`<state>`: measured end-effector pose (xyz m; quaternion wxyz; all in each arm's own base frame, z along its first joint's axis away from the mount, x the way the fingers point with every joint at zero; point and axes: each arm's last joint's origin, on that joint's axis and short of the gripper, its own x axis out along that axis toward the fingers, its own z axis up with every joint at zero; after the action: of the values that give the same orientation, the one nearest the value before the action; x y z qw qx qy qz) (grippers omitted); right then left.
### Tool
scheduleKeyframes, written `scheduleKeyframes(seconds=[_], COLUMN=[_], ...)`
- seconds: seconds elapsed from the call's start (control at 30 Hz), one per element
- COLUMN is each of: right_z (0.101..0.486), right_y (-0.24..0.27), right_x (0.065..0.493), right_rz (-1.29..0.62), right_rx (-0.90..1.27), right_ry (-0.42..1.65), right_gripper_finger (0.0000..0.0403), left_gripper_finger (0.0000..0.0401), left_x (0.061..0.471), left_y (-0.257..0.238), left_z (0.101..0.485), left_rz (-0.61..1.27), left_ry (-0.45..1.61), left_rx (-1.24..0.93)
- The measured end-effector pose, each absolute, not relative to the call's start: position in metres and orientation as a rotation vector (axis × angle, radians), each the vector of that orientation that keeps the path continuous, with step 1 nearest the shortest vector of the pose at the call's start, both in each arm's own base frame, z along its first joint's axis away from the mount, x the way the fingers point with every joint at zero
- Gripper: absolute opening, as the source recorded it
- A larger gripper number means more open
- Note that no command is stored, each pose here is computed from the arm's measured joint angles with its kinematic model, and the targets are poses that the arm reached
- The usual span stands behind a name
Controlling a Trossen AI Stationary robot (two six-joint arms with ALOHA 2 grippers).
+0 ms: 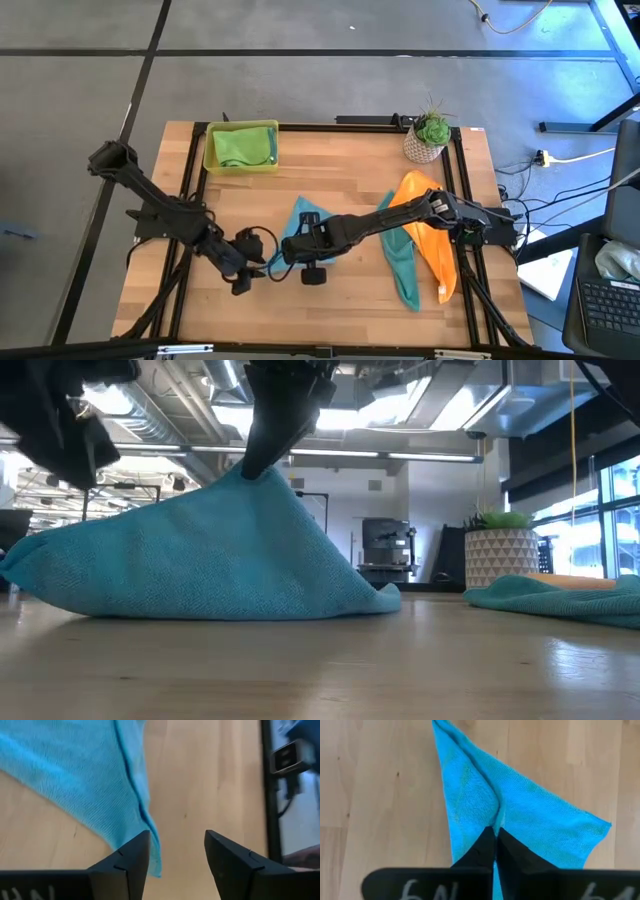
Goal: Fold microfiber towels
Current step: Fold the left blue towel
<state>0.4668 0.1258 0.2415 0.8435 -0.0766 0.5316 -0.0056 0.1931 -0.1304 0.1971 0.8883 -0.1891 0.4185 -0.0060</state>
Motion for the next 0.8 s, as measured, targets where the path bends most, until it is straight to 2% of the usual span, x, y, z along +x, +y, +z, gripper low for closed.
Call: scheduleKeyframes(seconds=[0.63,0.73,0.8], right_z=[0.249,0.248,0.248], right_y=[0.122,0.122,0.122], right_x=[0.464,0.463,0.462], right_rz=[-0.047,-0.059,-0.064], right_rx=[-0.142,-0.126,-0.123], right_ry=[1.114,1.126,1.133], right_gripper_finger=[0.0010,0.0011,0.0009], left_gripper_finger=[0.0181,0.0164,0.0135], left_x=[0.207,0.207,0.206], left_y=[-0.136,-0.136,-0.135], left_z=[0.162,0.162,0.162], left_rz=[0.154,0.156,0.156], left_ry=[0.918,0.921,0.929], left_rx=[-0.356,-0.352,-0.344])
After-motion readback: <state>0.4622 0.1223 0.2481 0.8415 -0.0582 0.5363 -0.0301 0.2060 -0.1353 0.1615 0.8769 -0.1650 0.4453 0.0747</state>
